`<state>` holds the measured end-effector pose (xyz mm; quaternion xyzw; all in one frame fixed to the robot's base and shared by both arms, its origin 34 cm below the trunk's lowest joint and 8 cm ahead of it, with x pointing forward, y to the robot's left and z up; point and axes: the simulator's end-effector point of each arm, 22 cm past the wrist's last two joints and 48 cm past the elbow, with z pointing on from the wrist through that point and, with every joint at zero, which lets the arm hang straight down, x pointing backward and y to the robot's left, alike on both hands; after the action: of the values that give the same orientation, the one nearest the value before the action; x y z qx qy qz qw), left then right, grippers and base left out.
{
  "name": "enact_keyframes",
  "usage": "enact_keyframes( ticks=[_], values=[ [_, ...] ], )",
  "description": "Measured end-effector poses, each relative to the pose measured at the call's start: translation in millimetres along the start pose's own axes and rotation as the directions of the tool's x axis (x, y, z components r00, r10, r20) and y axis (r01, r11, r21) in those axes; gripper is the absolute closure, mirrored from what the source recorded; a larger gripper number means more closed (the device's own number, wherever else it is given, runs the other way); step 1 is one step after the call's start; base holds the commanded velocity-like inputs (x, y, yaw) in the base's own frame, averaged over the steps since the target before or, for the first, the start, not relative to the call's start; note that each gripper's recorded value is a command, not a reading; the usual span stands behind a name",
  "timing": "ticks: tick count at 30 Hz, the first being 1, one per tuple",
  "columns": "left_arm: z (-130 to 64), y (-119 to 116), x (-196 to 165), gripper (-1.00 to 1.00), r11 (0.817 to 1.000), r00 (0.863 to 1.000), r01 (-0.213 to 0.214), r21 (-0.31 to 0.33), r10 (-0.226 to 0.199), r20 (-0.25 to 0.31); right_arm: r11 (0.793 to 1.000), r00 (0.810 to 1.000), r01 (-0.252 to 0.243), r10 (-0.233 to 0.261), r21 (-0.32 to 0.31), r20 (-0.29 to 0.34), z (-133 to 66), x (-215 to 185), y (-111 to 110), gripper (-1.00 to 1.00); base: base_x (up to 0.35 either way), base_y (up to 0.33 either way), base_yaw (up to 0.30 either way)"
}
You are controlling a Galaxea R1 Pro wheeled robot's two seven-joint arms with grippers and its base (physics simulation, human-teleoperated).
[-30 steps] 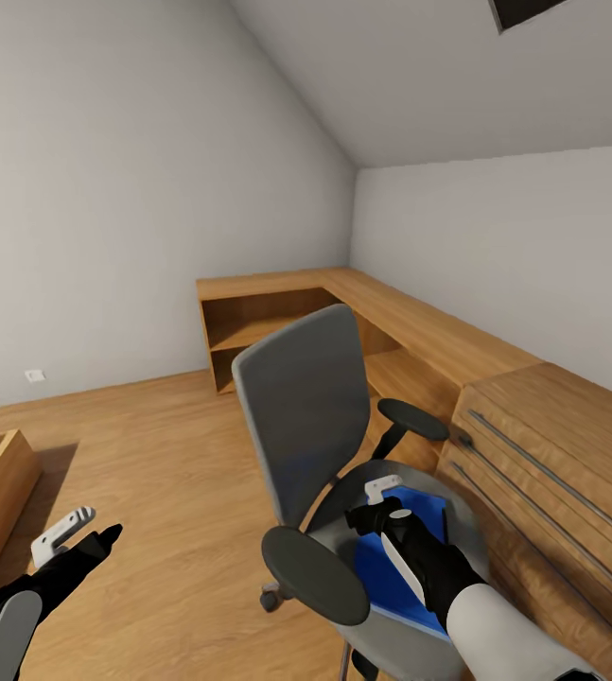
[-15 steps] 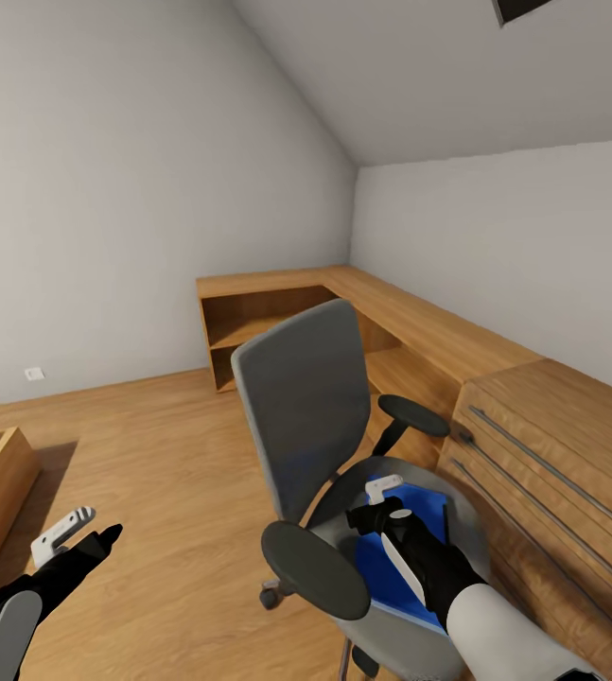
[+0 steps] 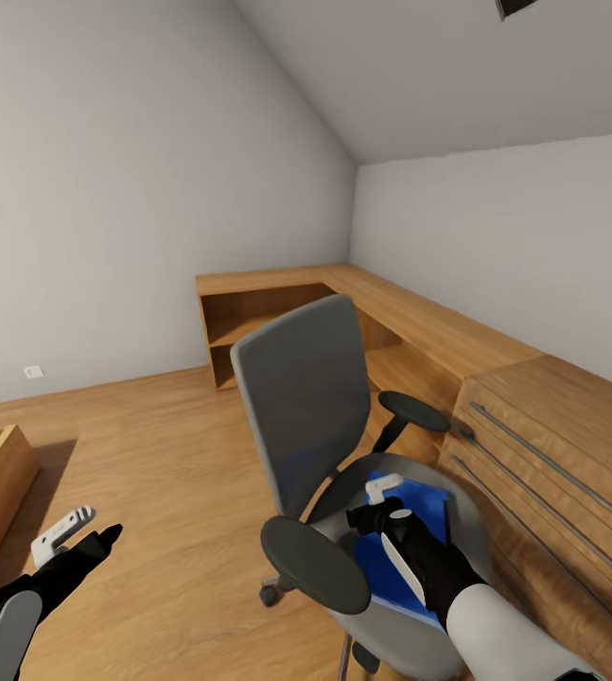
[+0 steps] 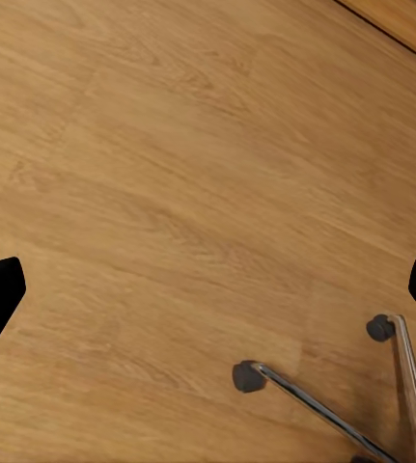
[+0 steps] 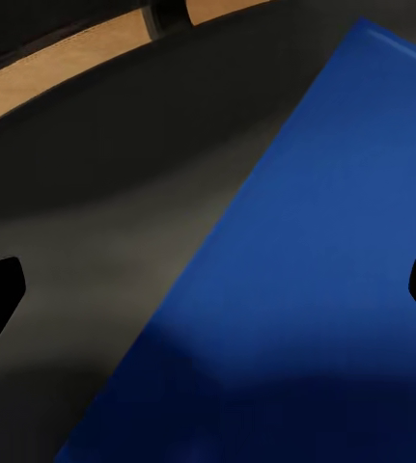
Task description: In the bedroom, organize the workspace by keeping the computer under the desk, ensuring the monitor is on the desk, placing the keyboard on the desk next to the monitor, placing the mouse on the desk next to the keyboard, moving the folder from the swivel chair onto the desk next to the mouse, stacking the notebook on top of the folder with the pen on top of the notebook, and positioning the swivel chair next to the desk.
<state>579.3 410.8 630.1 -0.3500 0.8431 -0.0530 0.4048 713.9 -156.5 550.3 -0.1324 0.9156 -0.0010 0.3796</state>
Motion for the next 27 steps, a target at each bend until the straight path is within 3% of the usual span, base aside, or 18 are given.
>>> enact_keyframes(
  ticks=[27],
  values=[
    [7.6,7.1,9.9,-1.0,1.0,1.0,0.001,0.0,-0.001,0.001,1.0,1.0,0.009,-0.009,0.003,0.015,7.0,4.5,2.0,-1.0,0.0,0.0,0.0]
  ],
)
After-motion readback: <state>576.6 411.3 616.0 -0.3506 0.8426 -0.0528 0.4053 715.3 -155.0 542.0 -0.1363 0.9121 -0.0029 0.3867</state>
